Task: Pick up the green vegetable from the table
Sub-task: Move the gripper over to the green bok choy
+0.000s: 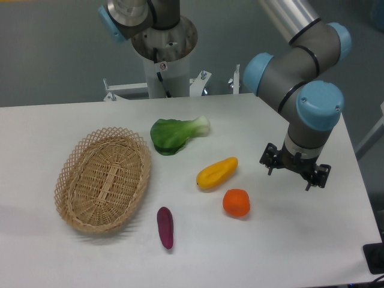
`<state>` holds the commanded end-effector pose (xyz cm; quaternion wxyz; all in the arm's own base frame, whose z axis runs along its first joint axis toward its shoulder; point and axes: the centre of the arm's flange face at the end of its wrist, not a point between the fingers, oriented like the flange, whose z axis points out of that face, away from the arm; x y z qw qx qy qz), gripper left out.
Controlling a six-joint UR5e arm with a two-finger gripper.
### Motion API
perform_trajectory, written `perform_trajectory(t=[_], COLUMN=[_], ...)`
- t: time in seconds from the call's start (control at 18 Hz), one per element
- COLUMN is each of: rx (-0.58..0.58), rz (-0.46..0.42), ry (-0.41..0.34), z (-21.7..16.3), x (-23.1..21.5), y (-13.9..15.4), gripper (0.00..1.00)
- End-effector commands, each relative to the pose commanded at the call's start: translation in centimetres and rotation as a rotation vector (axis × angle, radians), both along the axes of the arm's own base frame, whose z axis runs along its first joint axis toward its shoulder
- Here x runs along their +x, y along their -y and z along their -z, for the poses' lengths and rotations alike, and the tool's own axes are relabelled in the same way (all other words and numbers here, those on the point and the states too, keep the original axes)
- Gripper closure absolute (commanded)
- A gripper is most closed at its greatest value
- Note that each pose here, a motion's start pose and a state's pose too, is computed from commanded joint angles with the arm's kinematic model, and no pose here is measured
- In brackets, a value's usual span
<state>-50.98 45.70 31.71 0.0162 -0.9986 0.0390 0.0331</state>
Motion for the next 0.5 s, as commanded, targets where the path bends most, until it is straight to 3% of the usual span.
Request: perform_trajectory(t=[0.28,0.5], rx=[0.063,0.062], rz=[0.056,0.169], ry=[0.061,0.121], z=[-0.5,1.2], x=[5.3,9.8], y=[0.3,2.1], gripper=[0.00,0.00])
